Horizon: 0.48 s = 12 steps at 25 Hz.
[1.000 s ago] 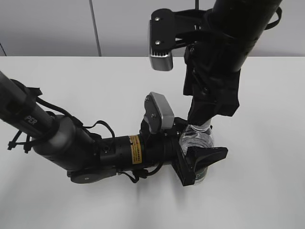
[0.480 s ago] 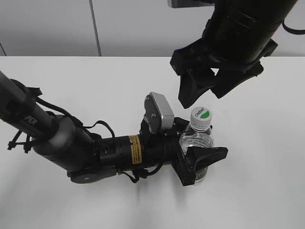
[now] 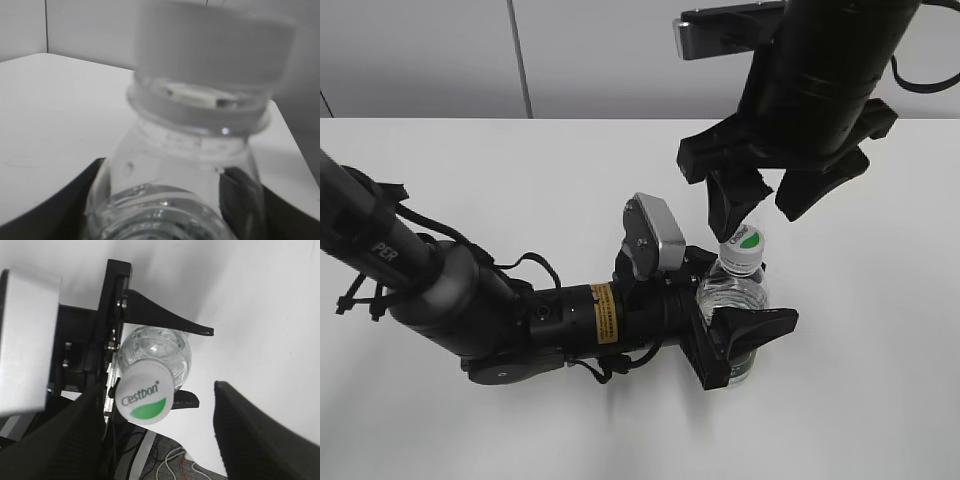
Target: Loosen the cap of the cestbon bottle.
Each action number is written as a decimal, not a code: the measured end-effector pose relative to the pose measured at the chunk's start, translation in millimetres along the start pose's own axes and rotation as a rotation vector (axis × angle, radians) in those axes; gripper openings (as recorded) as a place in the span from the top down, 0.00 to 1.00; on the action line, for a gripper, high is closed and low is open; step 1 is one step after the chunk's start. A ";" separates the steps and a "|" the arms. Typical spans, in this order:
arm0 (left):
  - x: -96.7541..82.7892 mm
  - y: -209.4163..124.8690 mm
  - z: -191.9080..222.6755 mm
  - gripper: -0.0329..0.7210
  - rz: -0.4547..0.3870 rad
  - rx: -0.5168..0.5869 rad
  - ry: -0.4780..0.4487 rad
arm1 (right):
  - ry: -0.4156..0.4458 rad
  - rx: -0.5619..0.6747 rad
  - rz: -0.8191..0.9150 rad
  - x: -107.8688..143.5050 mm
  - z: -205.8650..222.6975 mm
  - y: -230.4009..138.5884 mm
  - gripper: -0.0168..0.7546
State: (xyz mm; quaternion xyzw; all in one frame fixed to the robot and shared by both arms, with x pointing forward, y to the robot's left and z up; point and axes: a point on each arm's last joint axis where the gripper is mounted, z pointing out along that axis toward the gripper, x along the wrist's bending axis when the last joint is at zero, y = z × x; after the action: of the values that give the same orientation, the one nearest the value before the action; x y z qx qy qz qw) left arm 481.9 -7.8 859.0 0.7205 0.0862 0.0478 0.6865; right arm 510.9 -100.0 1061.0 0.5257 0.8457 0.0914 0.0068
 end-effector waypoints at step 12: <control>0.0 0.0 0.0 0.28 0.000 0.000 0.000 | -0.003 0.040 0.005 0.1 13.7 3.5 0.43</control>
State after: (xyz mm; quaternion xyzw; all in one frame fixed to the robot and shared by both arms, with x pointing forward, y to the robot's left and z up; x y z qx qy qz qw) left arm 481.9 -7.8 859.0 0.7205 0.0862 0.0478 0.6865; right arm 515.4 -96.4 1048.1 0.5280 0.8460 0.0739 -0.0027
